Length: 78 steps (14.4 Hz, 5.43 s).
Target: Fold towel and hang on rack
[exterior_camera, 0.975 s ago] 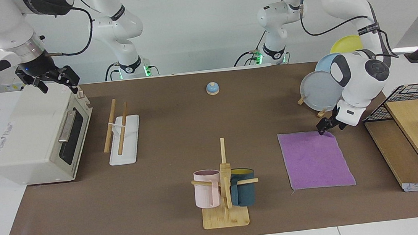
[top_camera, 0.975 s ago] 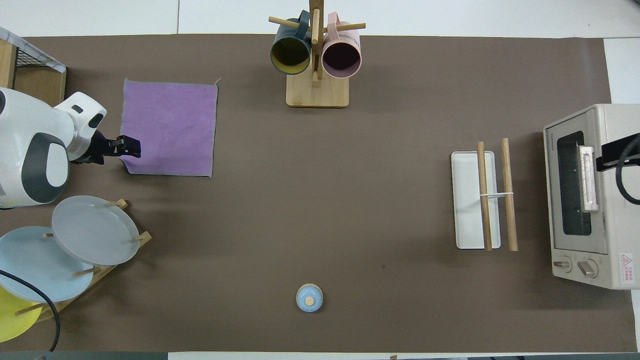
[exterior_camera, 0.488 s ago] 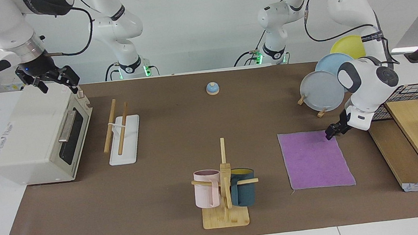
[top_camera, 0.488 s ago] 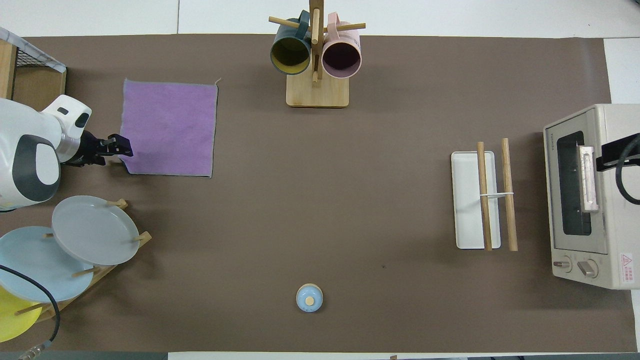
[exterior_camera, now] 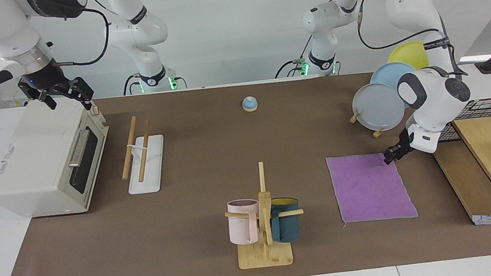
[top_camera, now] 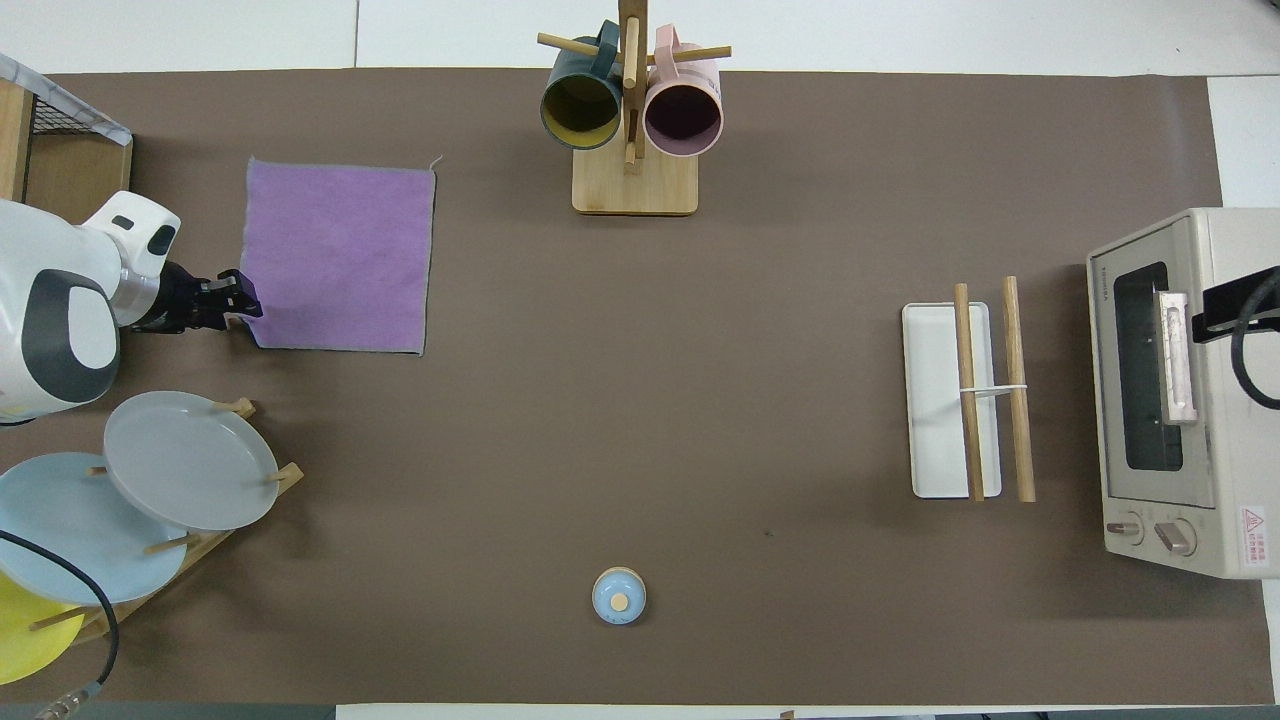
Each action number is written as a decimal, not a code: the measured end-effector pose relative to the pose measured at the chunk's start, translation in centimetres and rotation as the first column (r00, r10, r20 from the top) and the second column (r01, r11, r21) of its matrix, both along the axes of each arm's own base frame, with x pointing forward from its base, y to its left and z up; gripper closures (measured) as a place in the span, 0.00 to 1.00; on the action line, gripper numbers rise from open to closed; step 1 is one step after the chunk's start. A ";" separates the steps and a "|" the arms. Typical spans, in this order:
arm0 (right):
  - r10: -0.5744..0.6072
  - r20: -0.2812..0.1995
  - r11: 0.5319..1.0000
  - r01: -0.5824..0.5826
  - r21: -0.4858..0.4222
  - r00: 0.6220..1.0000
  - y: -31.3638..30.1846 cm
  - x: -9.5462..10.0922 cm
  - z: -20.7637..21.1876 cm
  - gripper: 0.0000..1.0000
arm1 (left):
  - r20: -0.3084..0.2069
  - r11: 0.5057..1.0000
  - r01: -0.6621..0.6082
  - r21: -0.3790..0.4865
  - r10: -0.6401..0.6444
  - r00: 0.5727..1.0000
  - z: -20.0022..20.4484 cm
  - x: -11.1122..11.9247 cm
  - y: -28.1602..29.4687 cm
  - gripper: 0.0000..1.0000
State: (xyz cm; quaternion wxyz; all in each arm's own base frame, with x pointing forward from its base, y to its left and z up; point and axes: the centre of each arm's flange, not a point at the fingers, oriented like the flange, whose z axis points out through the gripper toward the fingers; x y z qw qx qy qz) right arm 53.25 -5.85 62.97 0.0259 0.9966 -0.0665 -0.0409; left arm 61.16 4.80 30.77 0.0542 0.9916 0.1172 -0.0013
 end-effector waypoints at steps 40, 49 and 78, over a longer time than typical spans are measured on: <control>0.000 0.000 1.000 0.000 0.000 1.000 0.0 0.0 0.0 0.00 | -0.063 0.806 0.536 0.249 -0.539 0.840 2.6 -9.4 -30.5 0.60; 0.000 0.000 1.000 0.000 0.000 1.000 0.0 0.0 0.0 0.00 | -0.012 0.931 0.361 -0.058 -0.362 0.932 2.0 -5.6 -18.5 0.01; -0.363 -0.066 0.853 0.360 0.378 0.930 6.4 0.6 -3.0 0.00 | -0.159 0.937 -0.268 -0.223 0.236 0.959 12.6 -5.5 -21.7 0.97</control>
